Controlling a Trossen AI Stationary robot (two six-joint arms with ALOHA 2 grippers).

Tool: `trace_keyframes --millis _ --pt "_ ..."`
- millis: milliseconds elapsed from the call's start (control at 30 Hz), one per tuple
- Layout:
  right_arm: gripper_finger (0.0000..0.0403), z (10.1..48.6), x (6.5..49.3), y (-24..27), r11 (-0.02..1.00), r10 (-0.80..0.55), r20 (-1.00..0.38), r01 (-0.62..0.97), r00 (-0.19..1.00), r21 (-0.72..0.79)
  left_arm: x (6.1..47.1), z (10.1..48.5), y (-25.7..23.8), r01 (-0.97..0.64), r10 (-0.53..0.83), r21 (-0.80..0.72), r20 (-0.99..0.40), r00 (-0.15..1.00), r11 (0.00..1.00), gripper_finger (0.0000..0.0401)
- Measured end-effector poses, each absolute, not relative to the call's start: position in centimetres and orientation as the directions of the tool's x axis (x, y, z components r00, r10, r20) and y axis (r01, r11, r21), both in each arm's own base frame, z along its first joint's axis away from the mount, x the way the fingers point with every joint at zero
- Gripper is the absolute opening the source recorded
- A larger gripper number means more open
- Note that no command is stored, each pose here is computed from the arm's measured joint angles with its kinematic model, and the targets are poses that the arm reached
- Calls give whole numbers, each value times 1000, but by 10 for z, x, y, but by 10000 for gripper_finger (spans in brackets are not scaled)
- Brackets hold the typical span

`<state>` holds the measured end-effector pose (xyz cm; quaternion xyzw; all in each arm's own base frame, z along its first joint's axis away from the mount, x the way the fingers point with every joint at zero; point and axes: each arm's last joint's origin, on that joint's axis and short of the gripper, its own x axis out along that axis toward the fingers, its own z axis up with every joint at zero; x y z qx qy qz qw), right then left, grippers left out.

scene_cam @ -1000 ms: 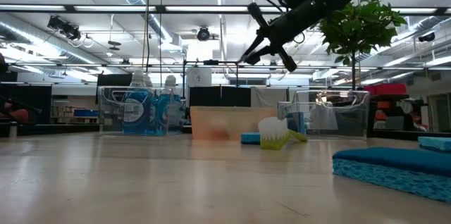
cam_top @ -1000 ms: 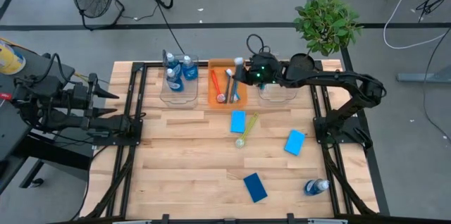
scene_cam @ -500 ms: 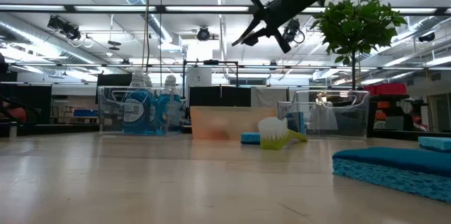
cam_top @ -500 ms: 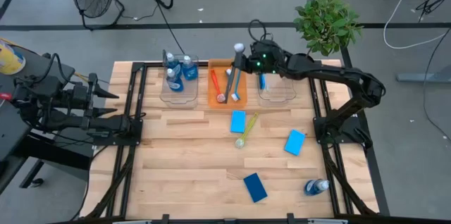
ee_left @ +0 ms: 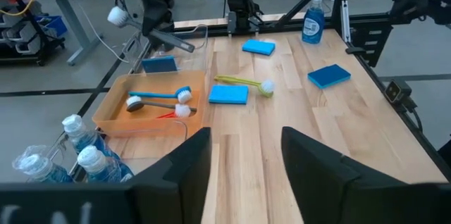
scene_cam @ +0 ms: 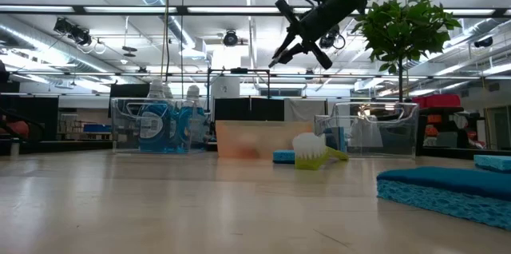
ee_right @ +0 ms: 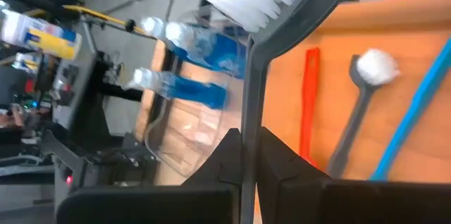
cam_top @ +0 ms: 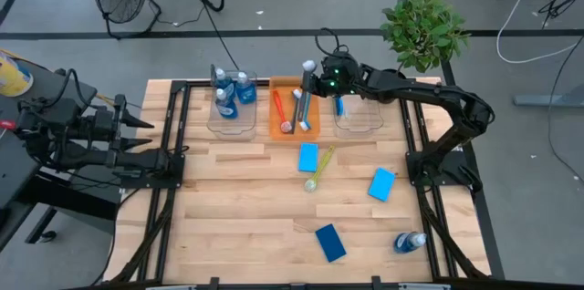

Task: Pick & Place Kitchen Sink Supplies
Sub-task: Put the gray dish brush into the orange bin

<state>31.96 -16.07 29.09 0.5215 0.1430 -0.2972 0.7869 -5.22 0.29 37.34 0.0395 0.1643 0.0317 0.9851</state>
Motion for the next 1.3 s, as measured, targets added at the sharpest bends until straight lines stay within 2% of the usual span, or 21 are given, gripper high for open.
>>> trace_keyframes --millis 400,633,1167,1300 --pt "11 283 325 -163 287 -301 -543 618 784 732 -52 373 3 -49 75 88 -321 944 995 65" --pt "11 304 329 -164 362 -312 -505 592 805 720 -52 373 3 -50 75 88 -321 944 995 10" --pt "11 317 328 -165 447 -322 -525 615 788 650 -52 373 2 -16 39 76 -322 946 997 4" --pt "11 317 328 -165 464 -318 -524 612 790 641 -52 373 2 -16 39 76 -322 946 997 15"
